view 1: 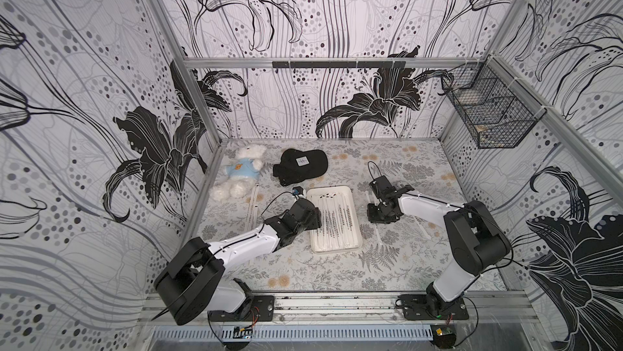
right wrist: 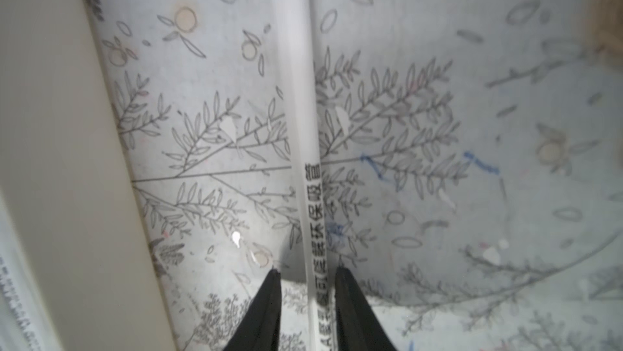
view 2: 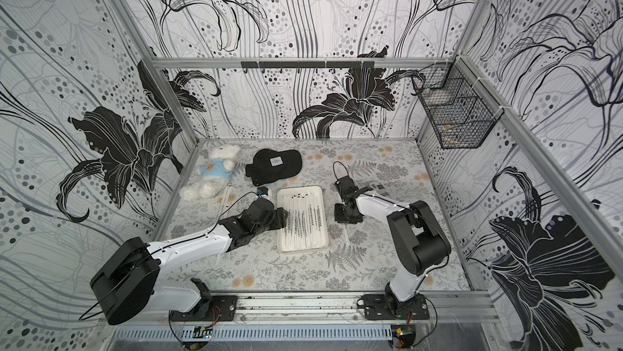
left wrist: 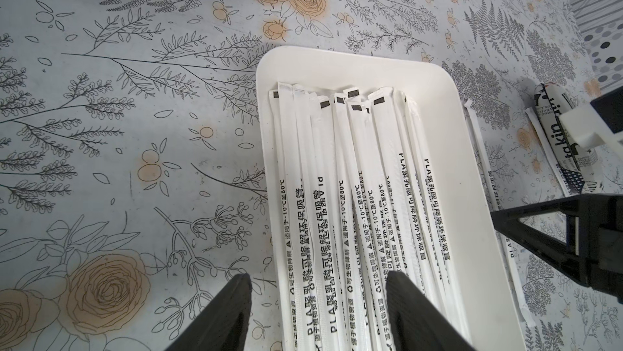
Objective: Put the straws into the storage box
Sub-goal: Pick up the straw from the center of the board, then place the straw in the storage box.
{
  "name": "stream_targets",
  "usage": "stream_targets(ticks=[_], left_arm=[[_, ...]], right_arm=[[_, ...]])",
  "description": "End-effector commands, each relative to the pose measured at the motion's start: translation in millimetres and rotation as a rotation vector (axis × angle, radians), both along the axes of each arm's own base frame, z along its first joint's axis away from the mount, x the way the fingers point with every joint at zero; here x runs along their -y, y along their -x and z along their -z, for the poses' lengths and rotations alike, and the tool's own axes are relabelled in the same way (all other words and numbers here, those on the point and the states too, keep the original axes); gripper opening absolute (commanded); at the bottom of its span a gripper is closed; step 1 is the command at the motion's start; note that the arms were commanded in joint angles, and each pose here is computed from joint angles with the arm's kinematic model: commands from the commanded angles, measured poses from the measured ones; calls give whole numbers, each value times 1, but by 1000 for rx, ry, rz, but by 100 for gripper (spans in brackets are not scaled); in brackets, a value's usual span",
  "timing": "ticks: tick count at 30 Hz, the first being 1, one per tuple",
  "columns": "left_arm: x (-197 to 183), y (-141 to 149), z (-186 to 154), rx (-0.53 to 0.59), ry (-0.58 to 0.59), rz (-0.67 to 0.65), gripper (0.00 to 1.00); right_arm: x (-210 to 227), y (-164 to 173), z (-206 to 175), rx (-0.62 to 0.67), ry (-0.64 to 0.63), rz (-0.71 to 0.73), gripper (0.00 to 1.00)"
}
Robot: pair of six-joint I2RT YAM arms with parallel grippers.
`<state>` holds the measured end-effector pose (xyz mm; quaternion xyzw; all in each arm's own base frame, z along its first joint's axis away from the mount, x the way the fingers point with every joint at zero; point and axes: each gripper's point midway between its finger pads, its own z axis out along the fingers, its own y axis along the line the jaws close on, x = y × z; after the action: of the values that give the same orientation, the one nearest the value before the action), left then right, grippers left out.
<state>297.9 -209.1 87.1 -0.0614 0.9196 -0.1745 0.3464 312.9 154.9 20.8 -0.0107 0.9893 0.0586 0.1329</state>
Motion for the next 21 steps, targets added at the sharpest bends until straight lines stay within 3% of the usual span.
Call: stream_targets(ticks=[1, 6, 10, 16, 21], left_arm=[[3, -8, -12, 39, 8, -3, 69], [1, -8, -10, 36, 10, -10, 69], [-1, -7, -11, 38, 8, -18, 69], [-12, -6, -15, 53, 8, -62, 69], [-13, -7, -14, 50, 30, -77, 69]], right_arm=[[18, 17, 21, -61, 140, -24, 22], [14, 16, 3, -15, 143, -36, 11], [-3, 5, -42, 72, 87, -41, 8], [-66, 3, -109, 162, -55, -93, 8], [-130, 16, -99, 139, -224, -132, 8]])
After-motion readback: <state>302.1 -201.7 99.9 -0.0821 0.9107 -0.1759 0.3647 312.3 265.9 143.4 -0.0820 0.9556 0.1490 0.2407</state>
